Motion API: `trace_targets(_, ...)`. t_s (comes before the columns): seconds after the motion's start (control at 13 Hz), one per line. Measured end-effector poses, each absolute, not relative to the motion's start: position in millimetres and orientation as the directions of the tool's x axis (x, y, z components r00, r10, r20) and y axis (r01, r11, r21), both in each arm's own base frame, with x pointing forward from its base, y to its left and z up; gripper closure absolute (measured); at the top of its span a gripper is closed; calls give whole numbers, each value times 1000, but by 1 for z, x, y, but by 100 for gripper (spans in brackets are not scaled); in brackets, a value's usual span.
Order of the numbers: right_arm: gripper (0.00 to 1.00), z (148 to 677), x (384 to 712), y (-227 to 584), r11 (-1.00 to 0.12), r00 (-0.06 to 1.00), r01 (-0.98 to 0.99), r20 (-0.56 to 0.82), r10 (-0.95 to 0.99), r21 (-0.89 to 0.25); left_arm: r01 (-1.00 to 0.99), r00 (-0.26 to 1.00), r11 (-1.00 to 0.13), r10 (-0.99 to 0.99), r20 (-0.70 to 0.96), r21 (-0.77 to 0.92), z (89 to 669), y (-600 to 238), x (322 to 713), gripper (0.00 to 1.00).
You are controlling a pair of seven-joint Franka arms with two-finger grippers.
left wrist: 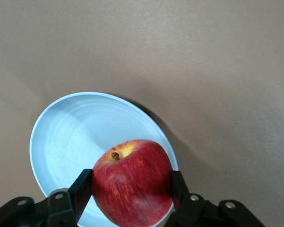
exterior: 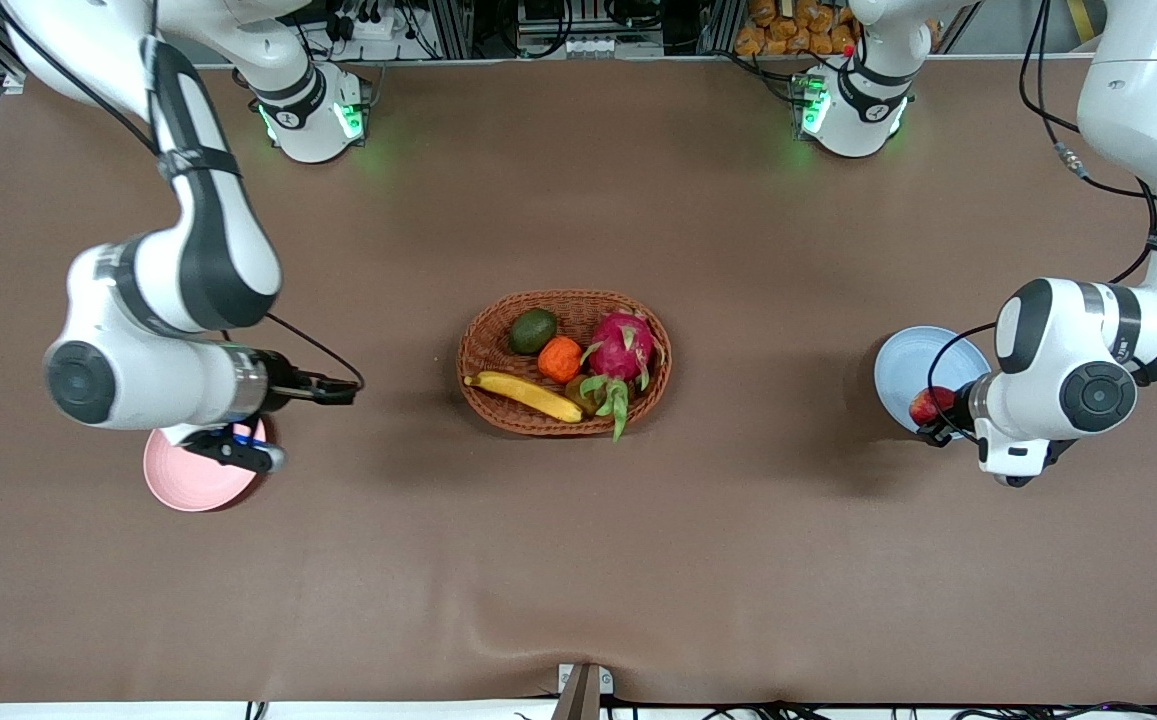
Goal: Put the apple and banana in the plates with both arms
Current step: 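Lower the apple onto the blue plate while the right gripper grasps the banana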
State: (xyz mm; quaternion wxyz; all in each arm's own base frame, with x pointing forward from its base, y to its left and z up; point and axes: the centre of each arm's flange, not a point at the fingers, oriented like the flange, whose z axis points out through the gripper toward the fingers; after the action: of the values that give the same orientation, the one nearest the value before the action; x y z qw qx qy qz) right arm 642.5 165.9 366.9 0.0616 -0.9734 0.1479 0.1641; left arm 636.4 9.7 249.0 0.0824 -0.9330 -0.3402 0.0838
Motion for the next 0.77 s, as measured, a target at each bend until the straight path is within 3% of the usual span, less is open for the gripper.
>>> trace_targets(0.23,0,345,640,201,-941,897,-333,-325,-299,-53,628,745,-746,659,-107,-221,247,19,630,28)
trace_targets(0.54,0,311,636,237,-901,851,-420,-392,-348,-112,618,747,-749,654,-119,-237,243,16,620,28)
trace_targets(0.77,0,287,629,264,-870,811,-488,-405,-422,-72,608,746,-752,651,-140,-254,232,15,611,28)
